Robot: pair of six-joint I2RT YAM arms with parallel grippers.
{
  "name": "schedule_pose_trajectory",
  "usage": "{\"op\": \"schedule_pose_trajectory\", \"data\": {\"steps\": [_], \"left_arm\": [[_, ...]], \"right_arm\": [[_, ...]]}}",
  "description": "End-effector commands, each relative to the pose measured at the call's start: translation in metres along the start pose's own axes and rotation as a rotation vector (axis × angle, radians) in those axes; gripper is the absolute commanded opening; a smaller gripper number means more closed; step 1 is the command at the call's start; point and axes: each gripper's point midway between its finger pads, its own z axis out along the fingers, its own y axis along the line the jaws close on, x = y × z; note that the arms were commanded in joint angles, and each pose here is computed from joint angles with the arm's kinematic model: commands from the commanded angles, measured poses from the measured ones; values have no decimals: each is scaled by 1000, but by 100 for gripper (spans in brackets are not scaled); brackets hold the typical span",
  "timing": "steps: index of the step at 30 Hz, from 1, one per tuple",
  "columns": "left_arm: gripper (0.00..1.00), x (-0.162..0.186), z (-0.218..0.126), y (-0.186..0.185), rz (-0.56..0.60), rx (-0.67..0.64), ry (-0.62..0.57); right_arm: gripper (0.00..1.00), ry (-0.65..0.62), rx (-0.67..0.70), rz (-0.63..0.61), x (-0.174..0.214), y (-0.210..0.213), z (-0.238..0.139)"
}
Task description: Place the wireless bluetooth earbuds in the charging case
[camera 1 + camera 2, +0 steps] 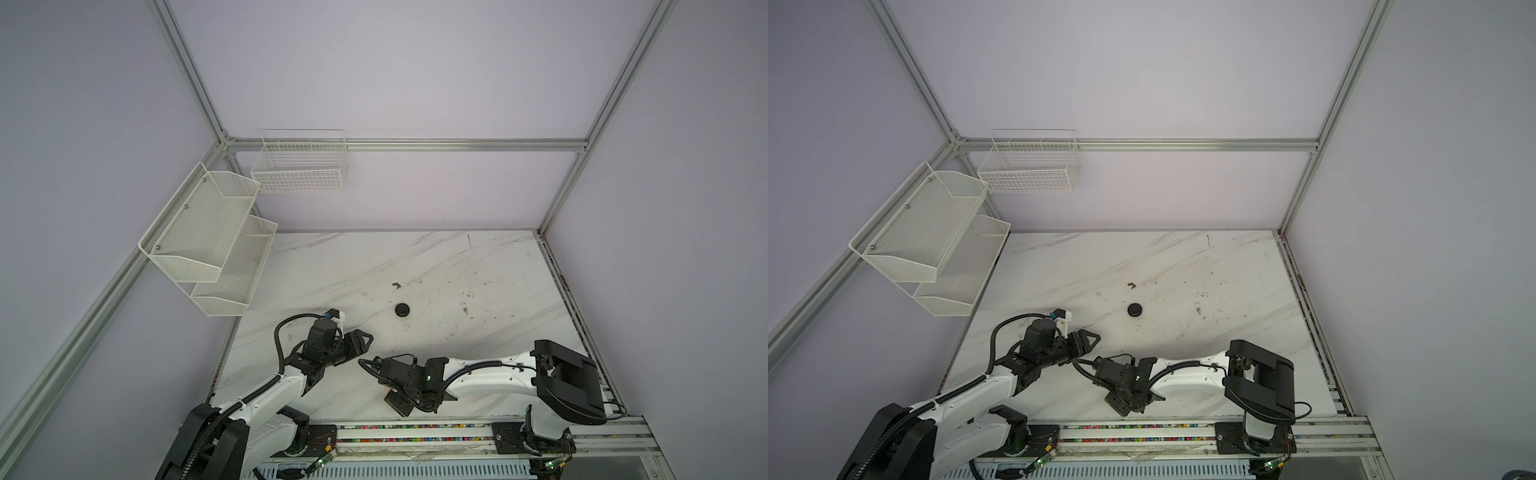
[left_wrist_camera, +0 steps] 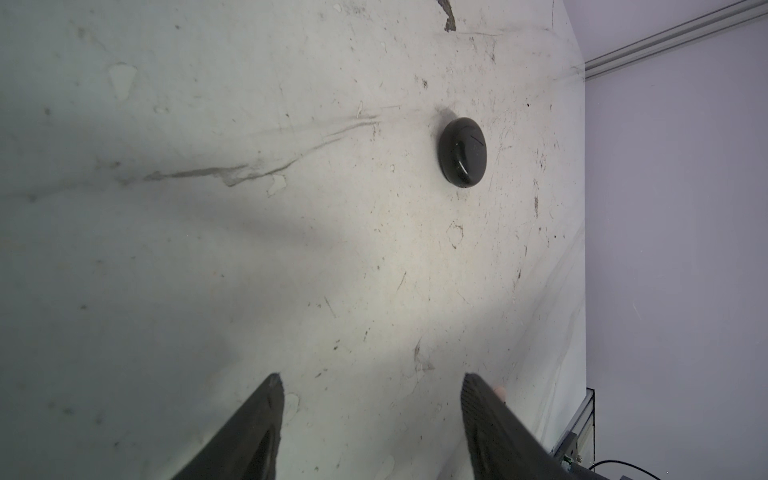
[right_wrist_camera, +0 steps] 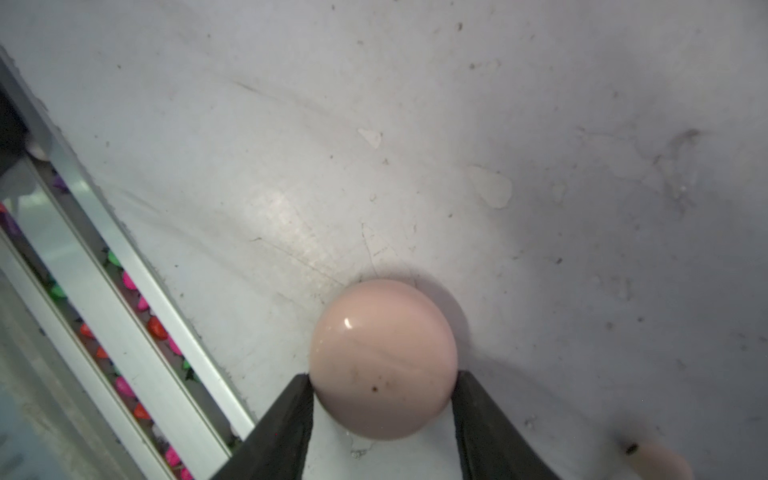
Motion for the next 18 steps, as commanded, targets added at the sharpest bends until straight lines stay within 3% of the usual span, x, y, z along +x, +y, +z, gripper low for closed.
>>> {"op": "schedule_pose_trajectory", "data": {"steps": [1, 12, 15, 18], "left_arm": [[68, -23, -6, -27, 22, 76, -62], [68, -23, -7, -27, 31, 75, -56], [68, -22, -8, -27, 30, 78, -51], [68, -21, -9, -27, 30, 80, -53]], "right_arm": [[57, -49, -62, 41, -10, 12, -11], [57, -20, -108, 219, -3, 22, -8], [57, -22, -87, 217, 4, 17, -10], [57, 1, 18, 140, 10, 8, -5]]}}
